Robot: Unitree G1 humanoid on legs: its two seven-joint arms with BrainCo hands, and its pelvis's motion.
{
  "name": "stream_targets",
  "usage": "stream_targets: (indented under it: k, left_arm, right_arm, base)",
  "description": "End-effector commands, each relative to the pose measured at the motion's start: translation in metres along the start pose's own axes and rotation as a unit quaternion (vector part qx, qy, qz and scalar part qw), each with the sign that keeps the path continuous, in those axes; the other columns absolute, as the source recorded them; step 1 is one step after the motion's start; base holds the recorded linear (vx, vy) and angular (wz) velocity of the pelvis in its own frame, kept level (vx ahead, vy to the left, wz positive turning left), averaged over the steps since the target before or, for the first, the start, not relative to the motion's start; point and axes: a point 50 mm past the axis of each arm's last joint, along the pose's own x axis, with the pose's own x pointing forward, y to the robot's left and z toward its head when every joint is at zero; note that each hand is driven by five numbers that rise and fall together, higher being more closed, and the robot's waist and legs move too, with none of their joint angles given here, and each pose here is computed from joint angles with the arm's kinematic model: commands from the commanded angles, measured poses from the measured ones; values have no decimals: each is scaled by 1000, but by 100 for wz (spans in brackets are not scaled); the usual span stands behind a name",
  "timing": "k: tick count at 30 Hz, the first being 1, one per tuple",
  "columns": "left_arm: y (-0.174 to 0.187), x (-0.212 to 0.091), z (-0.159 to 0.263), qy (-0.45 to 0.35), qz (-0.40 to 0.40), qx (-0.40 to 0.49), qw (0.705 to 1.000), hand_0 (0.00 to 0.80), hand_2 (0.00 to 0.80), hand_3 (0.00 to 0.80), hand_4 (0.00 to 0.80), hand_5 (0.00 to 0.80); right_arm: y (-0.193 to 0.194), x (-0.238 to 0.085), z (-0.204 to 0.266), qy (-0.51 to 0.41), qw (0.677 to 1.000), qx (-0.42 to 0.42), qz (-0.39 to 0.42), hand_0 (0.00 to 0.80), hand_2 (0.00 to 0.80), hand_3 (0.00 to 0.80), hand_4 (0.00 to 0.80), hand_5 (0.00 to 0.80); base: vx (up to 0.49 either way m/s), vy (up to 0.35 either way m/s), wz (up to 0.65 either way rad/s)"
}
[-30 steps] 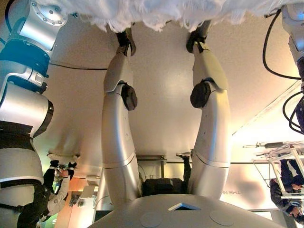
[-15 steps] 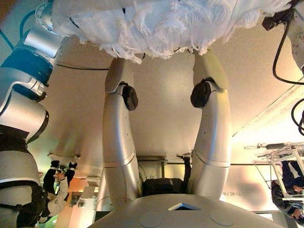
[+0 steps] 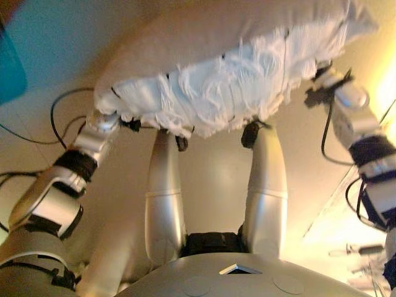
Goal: Pick up the cushion and take it to the sofa
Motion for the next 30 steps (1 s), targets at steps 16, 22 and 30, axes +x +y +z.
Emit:
stream_targets:
  k: [16,22,30]
  left_arm:
    - [-62,-48,58,-235,-32,-169,957,800,800,800,800,800]
    - [-58,-63,79,-299,7,-235,925,800,800,800,800,800]
    - [-69,-55,92,-316,-1,-231,920,800,800,800,800,800]
  right_arm:
    - [80,-63,59,-227,973,14,38,800,800,800,800,800]
    - [84,-67,82,-264,963,9,48,800,800,800,800,800]
    - [86,-63,86,-255,966,2,46,800,800,800,800,800]
  base:
    - [148,-13,8]
    - [73,-93,6]
    - [-22,-90,0]
